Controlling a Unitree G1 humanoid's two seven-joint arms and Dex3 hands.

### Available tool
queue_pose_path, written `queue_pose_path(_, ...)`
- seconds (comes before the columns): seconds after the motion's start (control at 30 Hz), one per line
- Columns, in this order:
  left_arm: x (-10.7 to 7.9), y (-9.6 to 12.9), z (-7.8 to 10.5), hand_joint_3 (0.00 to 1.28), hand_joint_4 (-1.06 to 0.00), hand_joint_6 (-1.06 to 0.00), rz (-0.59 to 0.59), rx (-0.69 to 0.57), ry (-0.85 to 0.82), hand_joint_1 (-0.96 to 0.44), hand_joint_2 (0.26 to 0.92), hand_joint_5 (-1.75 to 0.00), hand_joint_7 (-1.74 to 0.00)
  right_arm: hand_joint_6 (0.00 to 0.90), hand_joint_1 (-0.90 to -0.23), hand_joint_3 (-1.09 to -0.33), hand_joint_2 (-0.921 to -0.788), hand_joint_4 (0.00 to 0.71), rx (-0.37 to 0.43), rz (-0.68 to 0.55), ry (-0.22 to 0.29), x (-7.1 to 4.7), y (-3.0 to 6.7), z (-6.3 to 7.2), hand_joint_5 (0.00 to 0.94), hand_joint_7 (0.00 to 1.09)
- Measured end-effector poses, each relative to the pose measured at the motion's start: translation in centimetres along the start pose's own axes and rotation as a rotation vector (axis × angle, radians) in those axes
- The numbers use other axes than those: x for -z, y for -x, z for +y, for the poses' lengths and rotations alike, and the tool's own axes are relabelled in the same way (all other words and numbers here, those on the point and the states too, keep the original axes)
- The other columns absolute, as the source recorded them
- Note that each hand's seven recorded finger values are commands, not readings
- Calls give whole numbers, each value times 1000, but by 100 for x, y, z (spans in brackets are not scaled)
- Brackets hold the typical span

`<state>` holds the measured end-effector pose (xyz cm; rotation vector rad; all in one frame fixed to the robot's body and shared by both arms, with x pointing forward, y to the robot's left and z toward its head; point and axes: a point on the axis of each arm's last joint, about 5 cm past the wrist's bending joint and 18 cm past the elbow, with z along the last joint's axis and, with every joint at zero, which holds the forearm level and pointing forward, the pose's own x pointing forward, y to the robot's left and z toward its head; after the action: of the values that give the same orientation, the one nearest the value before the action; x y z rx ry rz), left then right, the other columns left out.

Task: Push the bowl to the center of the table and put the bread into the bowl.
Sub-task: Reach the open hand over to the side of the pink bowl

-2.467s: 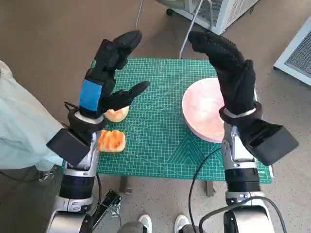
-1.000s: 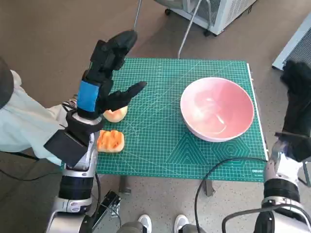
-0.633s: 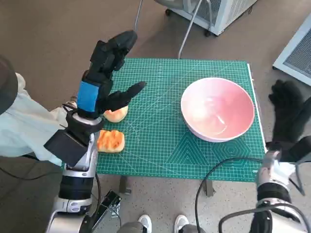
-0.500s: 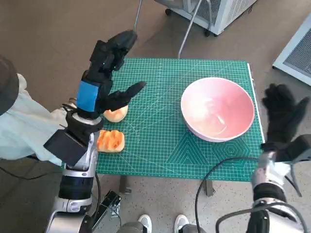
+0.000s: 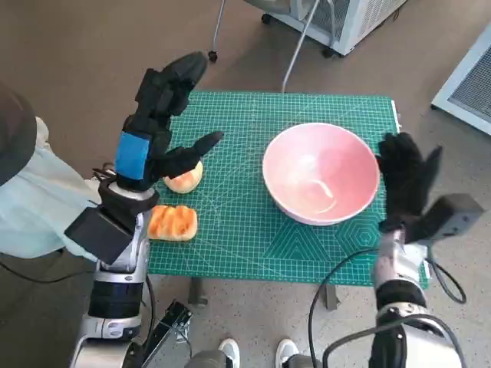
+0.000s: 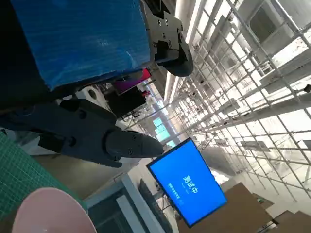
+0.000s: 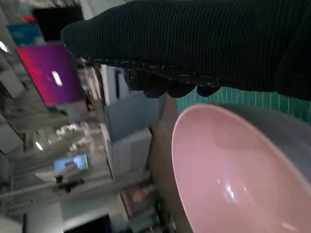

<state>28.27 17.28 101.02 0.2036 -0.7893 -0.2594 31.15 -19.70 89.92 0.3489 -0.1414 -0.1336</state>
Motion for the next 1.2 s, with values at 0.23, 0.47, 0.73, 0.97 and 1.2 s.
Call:
queue_pose_path(0.23, -10, 46, 36, 200, -345, -174, 15, -4, -8, -361, 921, -15, -535, 63, -535, -945, -921, 165, 17, 31, -136, 18, -59, 172, 21, 550)
queue_pose_path(0.47, -27, 61, 45, 201, -346, -182, 20, -4, -11, -362, 921, -13, -521, 94, -565, -907, -921, 213, 10, 45, -251, 14, -121, 387, 37, 564)
queue_pose_path(0.73, -46, 101, 45, 199, -354, -203, 21, -4, -14, -367, 921, -11, -478, 126, -562, -898, -921, 244, -9, 59, -333, -19, -182, 606, 44, 581)
queue_pose_path(0.97, -39, 146, 54, 195, -363, -219, 38, -11, -12, -362, 921, -12, -452, 140, -541, -905, -921, 247, -14, 76, -346, -33, -204, 701, 38, 589)
queue_pose_path(1.2, -31, 206, 82, 188, -366, -272, 51, -15, -13, -361, 921, -4, -354, 115, -507, -911, -921, 250, -41, 67, -278, -79, -234, 740, 33, 579)
